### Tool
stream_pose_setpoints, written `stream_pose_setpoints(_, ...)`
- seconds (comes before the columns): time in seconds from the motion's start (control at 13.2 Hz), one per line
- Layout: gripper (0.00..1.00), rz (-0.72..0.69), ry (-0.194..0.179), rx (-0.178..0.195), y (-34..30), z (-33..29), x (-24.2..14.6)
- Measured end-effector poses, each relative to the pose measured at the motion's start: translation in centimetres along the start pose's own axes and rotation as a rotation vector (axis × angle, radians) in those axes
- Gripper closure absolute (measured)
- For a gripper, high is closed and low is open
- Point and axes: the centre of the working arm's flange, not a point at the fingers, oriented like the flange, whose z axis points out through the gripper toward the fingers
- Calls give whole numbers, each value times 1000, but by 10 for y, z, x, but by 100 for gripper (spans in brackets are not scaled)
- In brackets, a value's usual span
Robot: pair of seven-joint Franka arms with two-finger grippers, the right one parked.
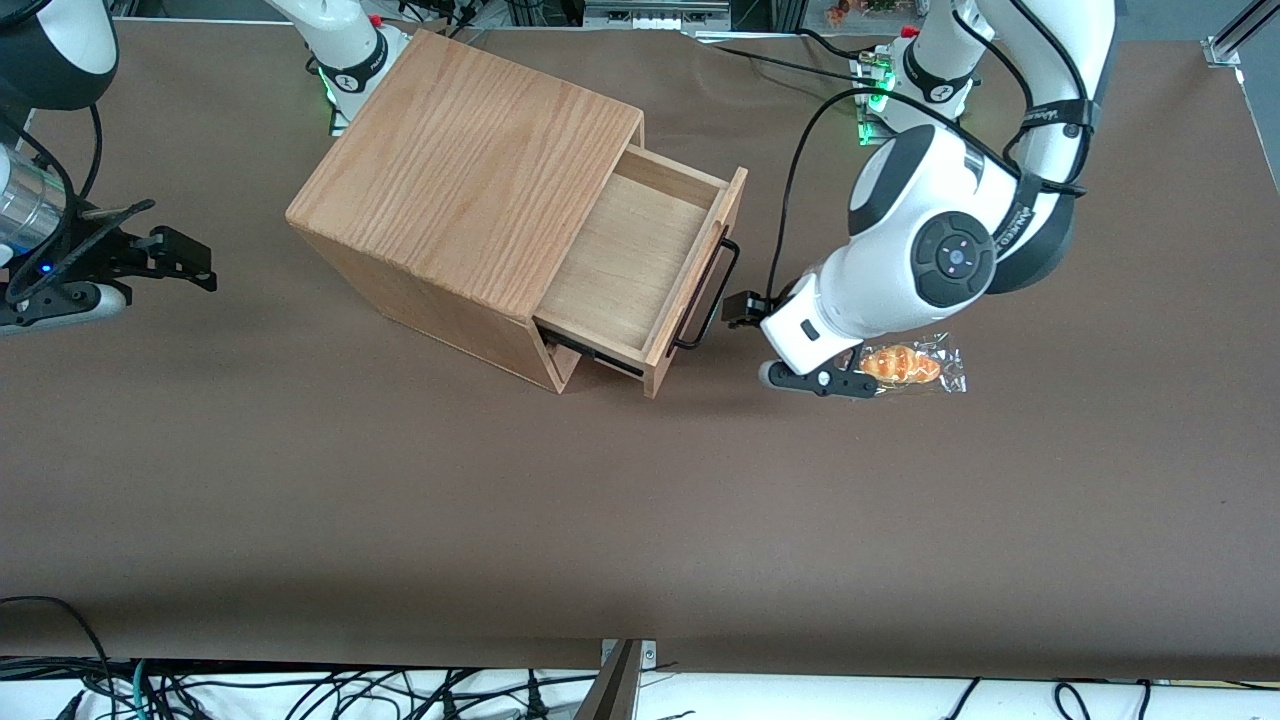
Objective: Open top drawer with left arm
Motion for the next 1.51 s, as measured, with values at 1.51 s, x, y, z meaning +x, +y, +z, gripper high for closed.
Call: stream_pose_setpoints(1.51, 0, 131, 60, 272, -241, -178, -67)
